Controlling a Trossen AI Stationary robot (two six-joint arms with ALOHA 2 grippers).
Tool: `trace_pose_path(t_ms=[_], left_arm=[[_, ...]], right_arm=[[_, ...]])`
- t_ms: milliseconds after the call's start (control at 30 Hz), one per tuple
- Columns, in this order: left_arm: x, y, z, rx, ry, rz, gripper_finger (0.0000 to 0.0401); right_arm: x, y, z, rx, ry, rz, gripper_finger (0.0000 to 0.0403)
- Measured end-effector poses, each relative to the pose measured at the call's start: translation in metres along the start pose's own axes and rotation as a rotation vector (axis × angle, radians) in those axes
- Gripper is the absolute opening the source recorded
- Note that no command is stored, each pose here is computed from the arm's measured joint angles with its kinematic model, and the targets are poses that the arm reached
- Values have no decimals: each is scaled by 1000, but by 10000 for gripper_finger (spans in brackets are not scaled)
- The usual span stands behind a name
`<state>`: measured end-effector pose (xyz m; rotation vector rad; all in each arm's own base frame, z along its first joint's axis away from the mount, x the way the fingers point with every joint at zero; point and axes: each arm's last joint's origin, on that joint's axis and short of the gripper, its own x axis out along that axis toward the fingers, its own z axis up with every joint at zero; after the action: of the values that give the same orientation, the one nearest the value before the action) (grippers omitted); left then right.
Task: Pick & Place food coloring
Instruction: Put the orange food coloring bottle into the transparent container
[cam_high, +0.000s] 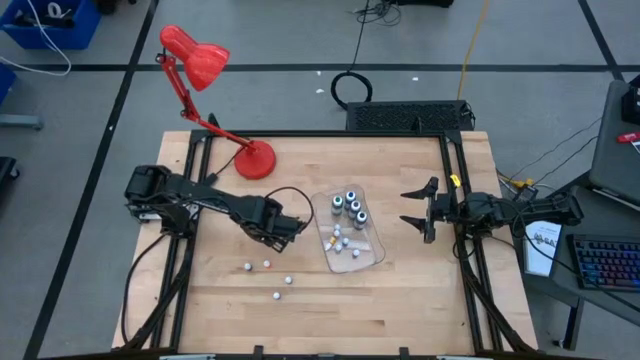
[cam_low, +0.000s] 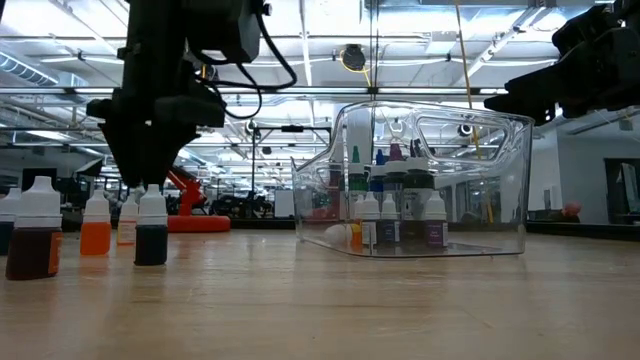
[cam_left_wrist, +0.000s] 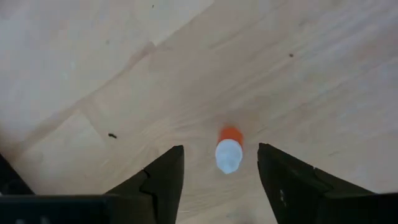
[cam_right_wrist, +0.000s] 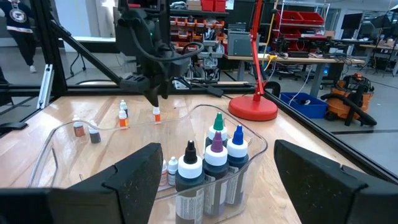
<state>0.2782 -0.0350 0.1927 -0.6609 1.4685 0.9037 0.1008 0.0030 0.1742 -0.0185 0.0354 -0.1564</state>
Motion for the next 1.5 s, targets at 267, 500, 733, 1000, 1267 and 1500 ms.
trace_pose_path(t_ms=[267,500,733,1000,1267,1500], left_arm=[[9,-3,0,-14,11,-56,204],[21,-1,-4,-30,42,-68,188],[31,1,-6,-44,58,-75,187],[32,1,-6,-32,49,-72,186],[32,1,-6,-9,42,-70,186],[32,1,-6,-3,42,-70,177]], right_arm=[[0,0,0,0,0,0,295],[0,0,0,0,0,0,295],[0,0,0,0,-1,0,295],[0,0,0,0,0,0,295],[0,0,0,0,0,0,295],[0,0,0,0,0,0,295]])
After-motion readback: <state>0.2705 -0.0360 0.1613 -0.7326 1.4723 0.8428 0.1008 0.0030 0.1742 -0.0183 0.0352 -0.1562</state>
